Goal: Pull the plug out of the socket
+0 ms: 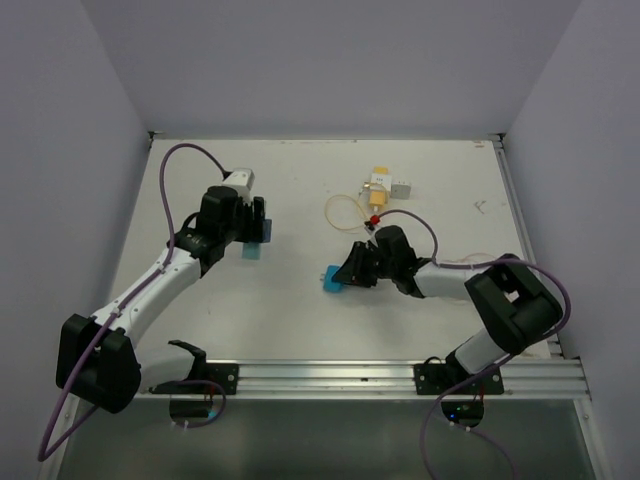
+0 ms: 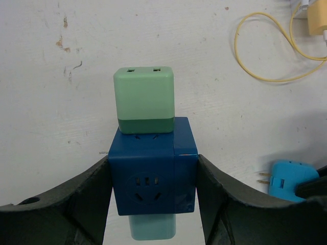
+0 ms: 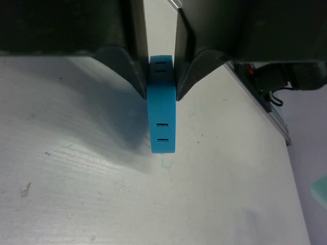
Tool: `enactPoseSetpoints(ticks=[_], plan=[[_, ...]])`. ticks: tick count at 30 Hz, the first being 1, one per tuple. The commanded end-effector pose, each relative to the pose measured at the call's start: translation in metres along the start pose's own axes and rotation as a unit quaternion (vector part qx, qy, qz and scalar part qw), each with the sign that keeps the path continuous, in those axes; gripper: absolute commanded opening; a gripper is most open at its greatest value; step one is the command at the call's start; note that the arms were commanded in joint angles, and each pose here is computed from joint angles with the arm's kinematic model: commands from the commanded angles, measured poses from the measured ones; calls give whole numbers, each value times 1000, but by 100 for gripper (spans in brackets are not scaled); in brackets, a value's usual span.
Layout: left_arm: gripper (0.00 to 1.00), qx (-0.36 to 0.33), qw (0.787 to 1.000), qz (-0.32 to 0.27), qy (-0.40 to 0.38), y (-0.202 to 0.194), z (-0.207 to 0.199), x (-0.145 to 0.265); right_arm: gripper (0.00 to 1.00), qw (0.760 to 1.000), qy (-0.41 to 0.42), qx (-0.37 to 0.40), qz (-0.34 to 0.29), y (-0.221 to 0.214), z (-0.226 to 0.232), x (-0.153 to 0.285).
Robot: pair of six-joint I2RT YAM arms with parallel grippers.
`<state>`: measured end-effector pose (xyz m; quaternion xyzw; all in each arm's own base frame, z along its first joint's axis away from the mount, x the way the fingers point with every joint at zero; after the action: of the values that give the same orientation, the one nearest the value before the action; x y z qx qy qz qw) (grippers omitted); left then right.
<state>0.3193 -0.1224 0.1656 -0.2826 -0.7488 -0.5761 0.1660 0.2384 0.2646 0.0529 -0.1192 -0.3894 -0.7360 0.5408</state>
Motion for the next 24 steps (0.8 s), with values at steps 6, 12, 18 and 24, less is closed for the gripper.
enactPoseSetpoints(ticks=[6,12,18,24], plan=[[0,-10,998,-39,-40,21,-16,3,82,997,-65,14,-34,15,-25,23],[0,-4,999,-34,-40,19,-16,1,87,991,-86,62,-82,37,-12,53],[0,41,999,-21,-17,16,-13,-3,87,988,15,96,-124,51,33,64],[0,114,993,-25,6,22,-13,1,88,978,65,147,-132,54,81,56]])
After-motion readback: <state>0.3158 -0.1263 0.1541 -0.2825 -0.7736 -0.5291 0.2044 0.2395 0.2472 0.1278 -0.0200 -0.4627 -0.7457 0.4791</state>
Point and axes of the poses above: each gripper's point midway between its finger pads, its own x axis back along the fingers, its own z axis along the line the jaws close on, y = z × x, the point moved 2 cm from there along x, back along the fingers, and after that the axes turned 10 degrees about x, right-handed, at the moved point
